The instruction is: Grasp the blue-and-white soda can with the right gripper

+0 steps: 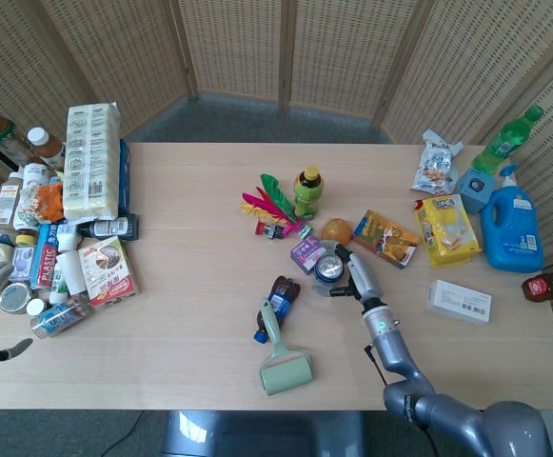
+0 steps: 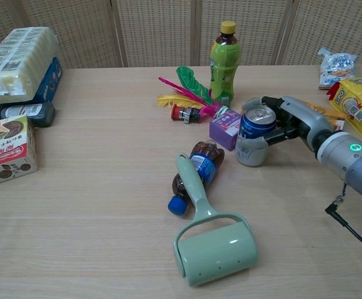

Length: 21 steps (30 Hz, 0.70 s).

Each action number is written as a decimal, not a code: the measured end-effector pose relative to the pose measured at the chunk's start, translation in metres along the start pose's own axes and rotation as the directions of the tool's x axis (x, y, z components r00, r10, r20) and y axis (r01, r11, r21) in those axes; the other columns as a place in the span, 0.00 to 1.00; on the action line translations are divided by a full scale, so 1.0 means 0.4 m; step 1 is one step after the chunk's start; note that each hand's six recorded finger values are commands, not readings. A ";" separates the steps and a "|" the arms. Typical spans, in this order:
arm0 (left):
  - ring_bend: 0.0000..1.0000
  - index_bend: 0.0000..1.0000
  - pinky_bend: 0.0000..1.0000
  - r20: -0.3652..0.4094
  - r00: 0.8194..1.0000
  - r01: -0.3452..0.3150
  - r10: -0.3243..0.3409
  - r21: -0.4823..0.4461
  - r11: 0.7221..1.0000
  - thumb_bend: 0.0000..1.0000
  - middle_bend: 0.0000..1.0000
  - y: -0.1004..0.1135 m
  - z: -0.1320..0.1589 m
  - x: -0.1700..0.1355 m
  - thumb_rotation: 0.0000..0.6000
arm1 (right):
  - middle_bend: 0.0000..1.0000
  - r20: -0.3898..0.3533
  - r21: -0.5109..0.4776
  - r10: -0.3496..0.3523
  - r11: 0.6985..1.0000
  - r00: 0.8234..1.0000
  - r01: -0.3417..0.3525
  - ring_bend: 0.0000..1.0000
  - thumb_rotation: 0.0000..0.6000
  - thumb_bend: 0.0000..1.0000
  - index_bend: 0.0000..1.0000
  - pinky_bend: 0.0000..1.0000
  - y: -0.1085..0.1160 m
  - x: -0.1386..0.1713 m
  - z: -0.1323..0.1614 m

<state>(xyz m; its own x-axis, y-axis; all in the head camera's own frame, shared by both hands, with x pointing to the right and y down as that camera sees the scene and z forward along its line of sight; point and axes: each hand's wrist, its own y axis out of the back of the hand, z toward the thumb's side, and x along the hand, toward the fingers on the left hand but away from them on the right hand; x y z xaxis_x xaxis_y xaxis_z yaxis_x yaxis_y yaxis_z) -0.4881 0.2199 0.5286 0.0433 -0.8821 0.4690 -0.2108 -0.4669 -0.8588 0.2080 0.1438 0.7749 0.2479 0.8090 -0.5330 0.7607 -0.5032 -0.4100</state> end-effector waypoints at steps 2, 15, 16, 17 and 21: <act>0.00 0.00 0.00 -0.001 1.000 -0.001 0.001 0.000 1.000 0.00 0.00 0.001 -0.001 0.000 1.00 | 0.63 -0.007 0.003 -0.019 1.000 1.000 0.019 0.41 1.00 0.03 0.44 0.61 0.002 -0.001 0.001; 0.00 0.00 0.00 0.013 1.000 0.002 -0.002 -0.001 1.000 0.00 0.00 0.000 0.007 -0.003 1.00 | 0.71 -0.032 -0.001 -0.089 0.996 0.996 0.089 0.47 1.00 0.08 0.52 0.69 0.047 0.005 0.011; 0.00 0.00 0.00 0.014 1.000 0.003 -0.003 -0.001 1.000 0.00 0.00 0.000 0.008 -0.003 1.00 | 0.71 -0.040 0.000 -0.096 0.995 0.995 0.096 0.47 1.00 0.08 0.52 0.69 0.055 0.006 0.017; 0.00 0.00 0.00 0.016 1.000 0.003 -0.003 -0.001 1.000 0.00 0.00 -0.001 0.009 -0.003 1.00 | 0.71 -0.045 0.000 -0.100 0.995 0.994 0.100 0.47 1.00 0.08 0.52 0.69 0.062 0.006 0.022; 0.00 0.00 0.00 0.026 1.000 0.007 -0.007 -0.006 1.000 0.00 0.00 -0.002 0.016 -0.005 1.00 | 0.71 -0.072 0.003 -0.120 0.993 0.990 0.121 0.47 1.00 0.08 0.52 0.69 0.093 0.010 0.050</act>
<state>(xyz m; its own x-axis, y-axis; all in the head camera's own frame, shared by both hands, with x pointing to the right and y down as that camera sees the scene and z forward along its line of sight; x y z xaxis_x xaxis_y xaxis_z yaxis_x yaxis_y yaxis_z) -0.4818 0.2215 0.5272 0.0702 -0.8803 0.4693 -0.2159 -0.4727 -0.8544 0.2252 0.1223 0.7429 0.1974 0.8834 -0.4249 0.7834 -0.4027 -0.4733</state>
